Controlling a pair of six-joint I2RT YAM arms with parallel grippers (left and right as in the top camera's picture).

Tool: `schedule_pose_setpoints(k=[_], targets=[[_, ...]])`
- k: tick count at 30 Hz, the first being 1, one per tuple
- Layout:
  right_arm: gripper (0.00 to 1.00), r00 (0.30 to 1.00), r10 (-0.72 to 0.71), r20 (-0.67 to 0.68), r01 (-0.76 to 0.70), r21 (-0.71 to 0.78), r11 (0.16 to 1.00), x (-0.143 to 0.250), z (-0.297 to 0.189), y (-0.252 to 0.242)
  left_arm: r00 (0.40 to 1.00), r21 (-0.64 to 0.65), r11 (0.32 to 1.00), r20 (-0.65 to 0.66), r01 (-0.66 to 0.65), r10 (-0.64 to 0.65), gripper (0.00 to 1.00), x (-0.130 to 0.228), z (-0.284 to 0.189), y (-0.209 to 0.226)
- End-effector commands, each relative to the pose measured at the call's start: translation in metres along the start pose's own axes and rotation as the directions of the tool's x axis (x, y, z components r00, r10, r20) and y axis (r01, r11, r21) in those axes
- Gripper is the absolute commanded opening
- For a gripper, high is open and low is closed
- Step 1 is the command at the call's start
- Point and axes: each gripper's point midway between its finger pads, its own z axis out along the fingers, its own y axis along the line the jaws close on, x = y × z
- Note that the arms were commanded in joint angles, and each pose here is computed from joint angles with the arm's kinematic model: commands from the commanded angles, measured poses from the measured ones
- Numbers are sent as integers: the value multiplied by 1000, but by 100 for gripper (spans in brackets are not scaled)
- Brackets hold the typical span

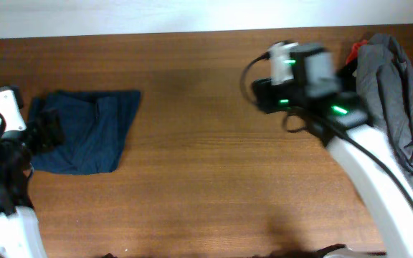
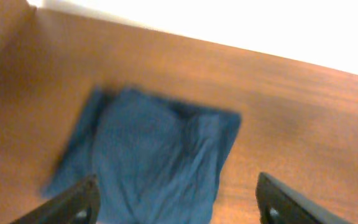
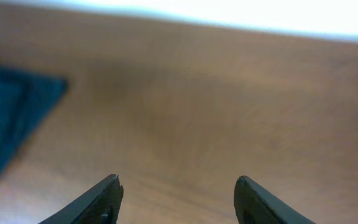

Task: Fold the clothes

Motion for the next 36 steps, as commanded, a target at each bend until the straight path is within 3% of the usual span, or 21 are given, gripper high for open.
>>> schedule_pose_setpoints(k=[1, 6, 7, 8, 10, 12, 21, 36], targets=[[63, 994, 20, 105, -22, 15, 1000, -18, -47, -8, 970, 67, 969, 63, -238, 234, 84, -8, -13, -30], [63, 985, 6, 170, -10, 21, 1000, -13, -104, -7, 940, 205, 918, 114, -338, 321, 75, -4, -26, -76], [63, 983, -11, 181, 7, 23, 1000, -11, -115, -6, 939, 214, 915, 109, -343, 327, 79, -2, -27, -80], [64, 981, -15, 195, 9, 33, 999, -9, -125, -7, 937, 226, 910, 108, -348, 331, 99, 0, -28, -84], [70, 974, -18, 227, 3, 65, 998, -7, -145, -11, 938, 240, 907, 105, -347, 331, 99, 2, -29, -89], [99, 967, -20, 256, -3, 92, 996, -5, -160, -15, 939, 247, 906, 95, -344, 331, 99, 4, -29, -90], [99, 951, -24, 309, -4, 90, 996, -4, -183, -13, 940, 250, 906, 89, -342, 330, 99, 6, -29, -90], [98, 976, -34, 214, 5, 136, 991, 6, -160, -22, 940, 249, 906, 89, -342, 330, 99, 6, -29, -90]])
